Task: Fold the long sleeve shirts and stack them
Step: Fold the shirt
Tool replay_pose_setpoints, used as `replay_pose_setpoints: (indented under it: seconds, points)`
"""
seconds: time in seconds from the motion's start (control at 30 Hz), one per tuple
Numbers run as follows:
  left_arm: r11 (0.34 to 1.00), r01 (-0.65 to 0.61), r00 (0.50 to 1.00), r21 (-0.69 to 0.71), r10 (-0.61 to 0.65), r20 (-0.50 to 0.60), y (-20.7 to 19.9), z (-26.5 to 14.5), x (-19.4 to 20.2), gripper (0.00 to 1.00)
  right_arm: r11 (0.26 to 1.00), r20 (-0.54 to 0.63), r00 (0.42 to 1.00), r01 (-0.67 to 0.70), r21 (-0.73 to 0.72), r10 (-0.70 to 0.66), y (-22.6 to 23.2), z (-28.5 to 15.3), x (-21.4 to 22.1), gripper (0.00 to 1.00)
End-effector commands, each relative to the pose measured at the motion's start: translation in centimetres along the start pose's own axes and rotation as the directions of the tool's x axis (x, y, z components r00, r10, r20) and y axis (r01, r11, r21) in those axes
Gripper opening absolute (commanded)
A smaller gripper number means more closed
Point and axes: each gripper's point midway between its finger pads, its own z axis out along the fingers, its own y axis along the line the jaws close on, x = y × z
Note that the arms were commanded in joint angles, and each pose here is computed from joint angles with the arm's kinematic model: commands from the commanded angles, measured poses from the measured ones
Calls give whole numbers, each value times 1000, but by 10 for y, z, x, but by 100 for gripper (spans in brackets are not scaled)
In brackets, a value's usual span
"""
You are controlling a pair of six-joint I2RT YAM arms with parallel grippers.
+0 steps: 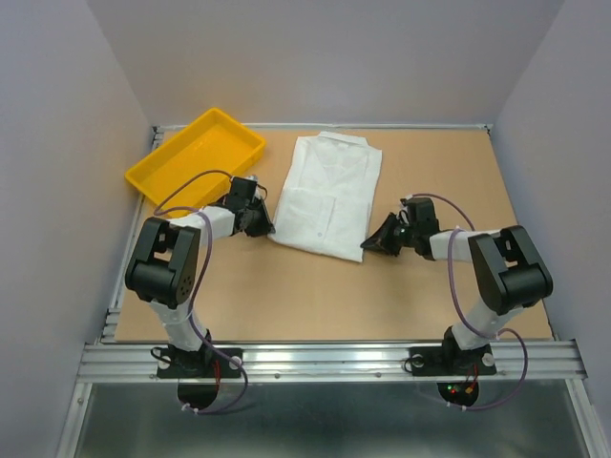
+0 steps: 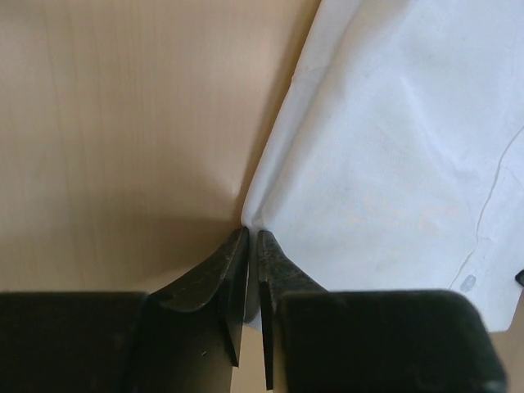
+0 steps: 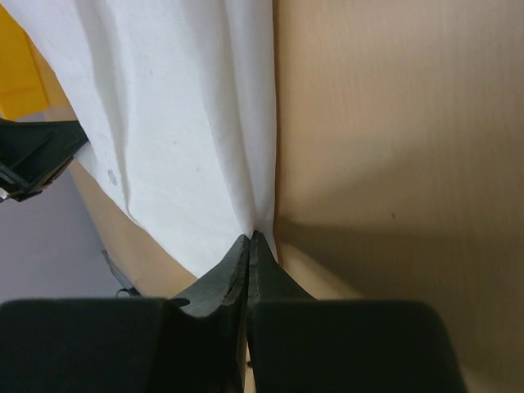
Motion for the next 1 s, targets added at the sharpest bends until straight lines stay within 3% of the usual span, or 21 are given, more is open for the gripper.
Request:
replay_pose_setpoints:
  seconds: [0.0, 0.1, 0.17, 0.23, 0.3, 0.33, 0.37, 0.47, 0.53, 0.67, 0.8, 0.97]
  points:
    - [997, 48, 995, -59, -53, -85, 18, -30, 56, 22, 1000, -17, 999, 29, 8, -29, -13, -17, 25, 1]
    - [997, 55, 993, -49, -60, -100, 19, -46, 86, 22, 999, -17, 998, 53, 2, -53, -12, -32, 36, 4]
    - [996, 70, 992, -46, -74, -100, 17, -53, 98, 29, 996, -10, 996, 84, 3, -84, -10, -38, 38, 11]
    - [997, 69, 994, -28, -71, -88, 16, -62, 105, 41, 994, 6, 994, 112, 11, -113, -5, -48, 36, 24]
    - [997, 79, 996, -9, -80, -38, 12, -75, 96, 66, 987, 34, 987, 158, 8, -158, 9, -58, 27, 35]
    - [997, 81, 996, -18, -81, -32, 12, -75, 94, 66, 983, 60, 981, 184, -9, -183, 19, -61, 20, 35]
    - [997, 78, 997, -6, -78, 25, 7, -85, 81, 84, 979, 72, 977, 201, -18, -199, 31, -66, 13, 40]
    - [996, 53, 985, 73, -64, 157, -23, -115, 38, 93, 966, 139, 961, 250, -66, -239, 66, -78, -8, 43]
    - [992, 26, 977, 122, -51, 207, -40, -127, 19, 93, 959, 163, 953, 272, -85, -256, 82, -79, -20, 43]
    - [962, -15, 975, 271, -46, 218, -87, -131, -6, 79, 945, 175, 947, 295, -142, -269, 109, -62, -45, 43]
    - [934, -45, 972, 354, -41, 232, -129, -115, -30, 63, 919, 227, 936, 320, -231, -268, 133, -41, -71, 41]
    - [929, -24, 981, 368, -49, 189, -139, -69, -31, 45, 906, 223, 955, 265, -329, -198, 132, -9, -82, 39]
